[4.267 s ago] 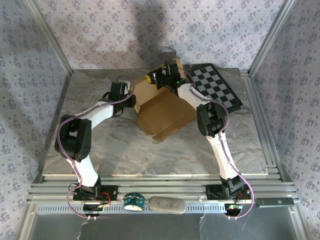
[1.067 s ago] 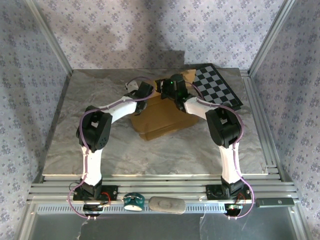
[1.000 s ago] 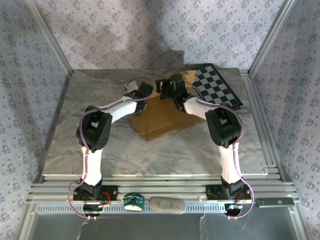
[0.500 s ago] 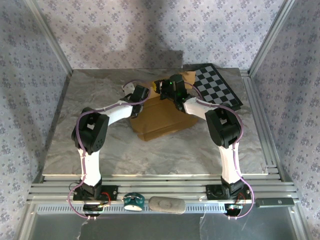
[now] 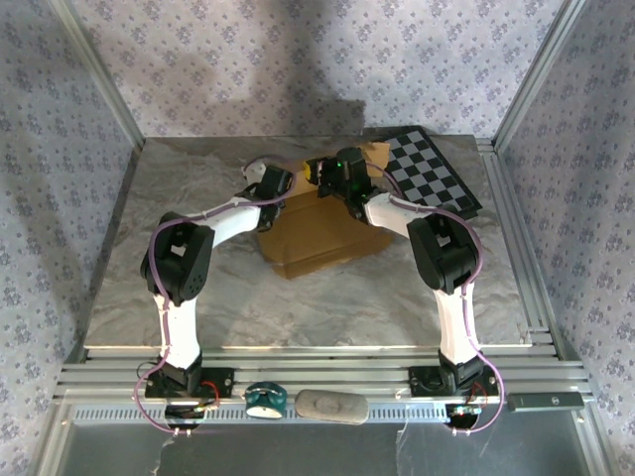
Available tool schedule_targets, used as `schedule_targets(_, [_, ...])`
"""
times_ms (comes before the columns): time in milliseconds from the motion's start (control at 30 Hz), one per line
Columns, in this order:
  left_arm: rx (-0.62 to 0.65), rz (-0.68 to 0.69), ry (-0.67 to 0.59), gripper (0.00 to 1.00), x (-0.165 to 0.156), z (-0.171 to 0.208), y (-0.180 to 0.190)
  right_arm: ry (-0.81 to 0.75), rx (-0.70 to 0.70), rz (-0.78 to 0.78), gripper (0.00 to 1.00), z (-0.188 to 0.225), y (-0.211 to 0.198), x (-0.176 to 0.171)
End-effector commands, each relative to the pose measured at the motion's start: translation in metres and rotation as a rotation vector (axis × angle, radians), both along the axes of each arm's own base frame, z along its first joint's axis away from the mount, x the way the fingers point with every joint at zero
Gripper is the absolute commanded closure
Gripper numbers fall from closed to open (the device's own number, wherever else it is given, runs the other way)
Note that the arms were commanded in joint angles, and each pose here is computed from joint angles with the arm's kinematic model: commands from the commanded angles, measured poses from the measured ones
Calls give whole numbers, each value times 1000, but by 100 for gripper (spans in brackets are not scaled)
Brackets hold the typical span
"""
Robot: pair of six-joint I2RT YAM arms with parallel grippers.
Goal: Fold the paper box
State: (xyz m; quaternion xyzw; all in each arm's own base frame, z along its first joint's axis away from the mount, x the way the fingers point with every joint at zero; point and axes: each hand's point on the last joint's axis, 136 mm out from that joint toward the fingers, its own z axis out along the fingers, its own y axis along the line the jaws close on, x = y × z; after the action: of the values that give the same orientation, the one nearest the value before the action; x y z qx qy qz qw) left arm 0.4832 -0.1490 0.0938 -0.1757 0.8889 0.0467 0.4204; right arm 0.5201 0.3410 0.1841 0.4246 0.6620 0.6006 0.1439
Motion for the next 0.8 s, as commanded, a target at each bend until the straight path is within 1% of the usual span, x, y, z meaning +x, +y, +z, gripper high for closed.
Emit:
schedule_targets(0, [111, 162, 95, 100, -10, -26, 55, 41, 48, 72, 100, 22, 6, -19])
schedule_targets(33, [114, 154, 95, 100, -10, -26, 54, 44, 40, 73, 99, 23, 5, -19])
schedule_targets(133, [141, 140, 95, 100, -10, -25, 54, 26, -1, 76, 74, 28, -3, -21])
schedule_targets(200, [163, 127, 84, 100, -10, -21, 55, -2, -60, 81, 62, 36, -16, -22])
schedule_targets(233, [168, 118, 76, 100, -10, -19, 55, -13, -97, 86, 56, 40, -24, -24])
schedule_targets(333, [186, 105, 61, 100, -11, -14, 58, -66, -178, 98, 45, 60, -47, -30])
schedule_targets(433, [187, 81, 36, 100, -10, -7, 58, -100, -227, 94, 41, 74, -70, -35])
schedule_targets(500, [185, 66, 21, 100, -8, -1, 58, -112, -256, 89, 40, 80, -87, -36])
schedule_targets(667, [147, -20, -19, 100, 1, 21, 52, -127, -377, 74, 46, 86, -136, -34])
schedule_targets(767, [86, -73, -38, 100, 6, 36, 49, -140, -486, 85, 49, 94, -163, -36])
